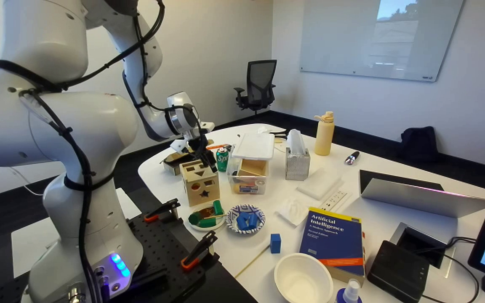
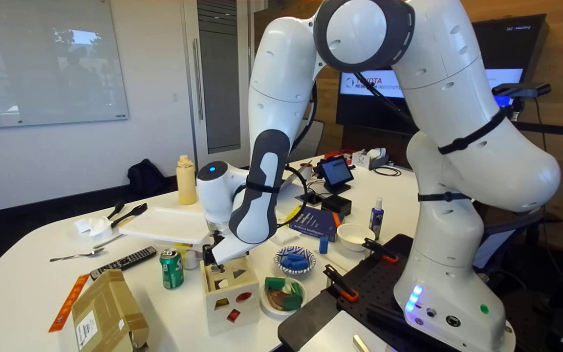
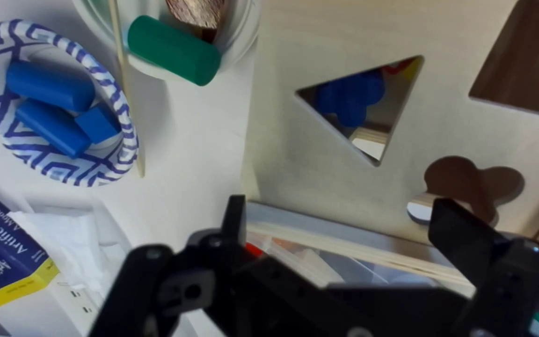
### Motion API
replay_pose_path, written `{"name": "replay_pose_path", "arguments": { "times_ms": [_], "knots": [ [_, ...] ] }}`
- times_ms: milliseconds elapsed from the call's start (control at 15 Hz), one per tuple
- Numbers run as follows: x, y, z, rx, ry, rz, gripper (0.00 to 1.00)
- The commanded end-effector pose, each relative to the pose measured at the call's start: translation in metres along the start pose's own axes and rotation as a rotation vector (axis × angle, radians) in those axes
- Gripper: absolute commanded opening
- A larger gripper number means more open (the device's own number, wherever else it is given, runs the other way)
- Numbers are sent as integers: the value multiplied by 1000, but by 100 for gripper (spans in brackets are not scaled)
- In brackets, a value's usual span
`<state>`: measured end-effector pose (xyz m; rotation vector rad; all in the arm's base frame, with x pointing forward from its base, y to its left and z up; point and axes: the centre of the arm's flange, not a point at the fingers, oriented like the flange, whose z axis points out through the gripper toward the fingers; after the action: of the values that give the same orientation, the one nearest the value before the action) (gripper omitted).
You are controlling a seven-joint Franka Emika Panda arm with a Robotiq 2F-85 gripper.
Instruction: Slide open the lid of the shape sorter
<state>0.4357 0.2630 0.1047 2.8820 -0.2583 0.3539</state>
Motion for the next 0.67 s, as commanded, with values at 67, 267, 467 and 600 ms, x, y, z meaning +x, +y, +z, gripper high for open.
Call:
{"name": "replay_pose_path", "arguments": {
  "times_ms": [67, 267, 467, 600],
  "knots": [
    [-3, -2, 3, 8, -15, 11, 100],
    [-16, -1, -7, -8, -25, 16, 100],
    [-27, 2, -14, -38, -31, 17, 100],
    [-33, 4, -13, -61, -33, 26, 100]
  ]
}}
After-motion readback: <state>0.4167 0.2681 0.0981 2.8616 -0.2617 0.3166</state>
